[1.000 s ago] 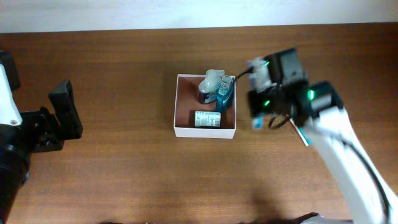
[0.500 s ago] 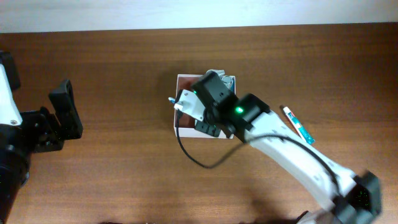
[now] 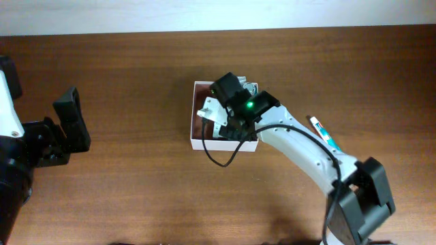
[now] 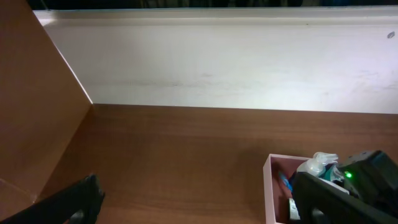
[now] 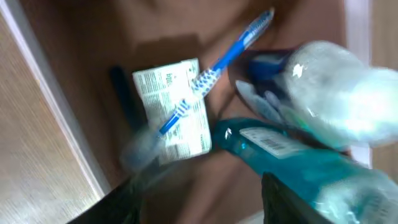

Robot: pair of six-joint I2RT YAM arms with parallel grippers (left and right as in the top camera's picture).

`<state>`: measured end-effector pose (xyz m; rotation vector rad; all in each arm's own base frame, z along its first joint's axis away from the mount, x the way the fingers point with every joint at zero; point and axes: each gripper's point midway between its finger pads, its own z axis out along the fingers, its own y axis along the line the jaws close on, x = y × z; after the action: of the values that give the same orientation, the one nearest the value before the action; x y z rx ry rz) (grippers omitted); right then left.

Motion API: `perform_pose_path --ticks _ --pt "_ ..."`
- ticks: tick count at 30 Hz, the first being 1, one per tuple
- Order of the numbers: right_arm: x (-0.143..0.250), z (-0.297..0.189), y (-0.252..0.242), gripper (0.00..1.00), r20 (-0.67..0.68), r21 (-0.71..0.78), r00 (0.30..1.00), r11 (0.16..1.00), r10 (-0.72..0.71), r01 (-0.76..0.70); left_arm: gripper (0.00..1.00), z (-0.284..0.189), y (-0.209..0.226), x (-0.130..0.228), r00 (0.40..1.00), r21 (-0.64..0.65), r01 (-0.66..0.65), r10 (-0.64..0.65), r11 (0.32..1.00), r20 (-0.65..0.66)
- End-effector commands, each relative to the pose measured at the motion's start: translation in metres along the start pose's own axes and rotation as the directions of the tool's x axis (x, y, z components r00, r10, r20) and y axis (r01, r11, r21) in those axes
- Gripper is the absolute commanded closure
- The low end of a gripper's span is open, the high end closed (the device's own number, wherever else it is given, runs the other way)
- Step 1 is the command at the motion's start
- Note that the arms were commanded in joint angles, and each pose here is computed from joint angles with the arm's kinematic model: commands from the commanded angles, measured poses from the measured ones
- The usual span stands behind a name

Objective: Pack container
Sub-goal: 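Place the toothbrush into the box with the right gripper, then grasp the white-and-teal toothpaste tube with the right gripper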

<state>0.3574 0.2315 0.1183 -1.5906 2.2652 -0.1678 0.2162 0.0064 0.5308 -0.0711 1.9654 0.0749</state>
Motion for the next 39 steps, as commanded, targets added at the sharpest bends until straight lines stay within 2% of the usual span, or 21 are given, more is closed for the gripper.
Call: perform_pose_path --ticks 1,6,8,9,10,13,14,15,19,24,26,30,32,36,39 --pt "-0.014 -0.078 -0.042 0.44 0.133 0.162 0.955 0.945 0.264 -0.284 0.01 -0.001 0.003 -0.001 1.0 -0.015 -0.007 0.007 1.0 0.004" --pt "0.034 -0.124 -0.074 0.35 0.172 0.198 0.797 0.772 0.58 -0.604 0.01 -0.001 0.003 0.0 1.0 -0.015 -0.007 0.007 1.0 0.004" --pt "0.064 -0.128 -0.086 0.33 0.156 0.21 0.705 0.674 0.692 -0.708 0.01 -0.001 0.003 -0.001 1.0 -0.015 -0.007 0.007 1.0 0.004" --pt "0.086 -0.127 -0.094 0.31 0.134 0.22 0.637 0.604 0.759 -0.766 0.01 -0.001 0.003 -0.001 1.0 -0.015 -0.007 0.007 1.0 0.004" --pt "0.104 -0.123 -0.099 0.28 0.114 0.221 0.579 0.547 0.807 -0.807 0.0 -0.001 0.003 0.0 1.0 -0.015 -0.007 0.007 1.0 0.004" --pt "0.141 -0.104 -0.106 0.27 0.052 0.19 0.473 0.456 0.88 -0.87 0.01 -0.001 0.003 0.0 1.0 -0.015 -0.007 0.007 1.0 0.004" --pt "0.169 -0.084 -0.107 0.27 -0.003 0.175 0.392 0.386 0.92 -0.906 0.01 -0.001 0.003 -0.001 1.0 -0.015 -0.007 0.007 1.0 0.004" --pt "0.182 -0.075 -0.107 0.26 -0.025 0.182 0.349 0.347 0.937 -0.92 0.0 -0.001 0.003 -0.001 1.0 -0.015 -0.007 0.007 1.0 0.004" --pt "0.233 -0.028 -0.103 0.26 -0.115 0.226 0.231 0.252 0.966 -0.941 0.01 -0.001 0.003 0.0 1.0 -0.015 -0.007 0.007 1.0 0.004" --pt "0.274 0.019 -0.091 0.26 -0.23 0.256 0.146 0.205 0.962 -0.945 0.0 -0.001 0.003 -0.001 1.0 -0.015 -0.007 0.007 1.0 0.004" --pt "0.278 0.032 -0.088 0.25 -0.255 0.252 0.135 0.201 0.958 -0.947 0.01 -0.001 0.003 -0.001 1.0 -0.015 -0.007 0.007 1.0 0.004" --pt "0.278 0.062 -0.077 0.22 -0.331 0.185 0.19 0.261 0.924 -0.947 0.01 -0.001 0.003 0.0 1.0 -0.015 -0.007 0.007 1.0 0.004" --pt "0.28 0.069 -0.073 0.23 -0.351 0.184 0.186 0.263 0.918 -0.947 0.01 -0.001 0.003 -0.001 1.0 -0.015 -0.007 0.007 1.0 0.004" --pt "0.285 0.083 -0.063 0.35 -0.391 0.186 0.166 0.254 0.905 -0.949 0.01 -0.001 0.003 -0.001 1.0 -0.015 -0.007 0.007 1.0 0.004" --pt "0.287 0.088 -0.057 0.45 -0.405 0.209 0.106 0.205 0.908 -0.956 0.01 -0.001 0.003 -0.001 1.0 -0.015 -0.007 0.007 1.0 0.004"
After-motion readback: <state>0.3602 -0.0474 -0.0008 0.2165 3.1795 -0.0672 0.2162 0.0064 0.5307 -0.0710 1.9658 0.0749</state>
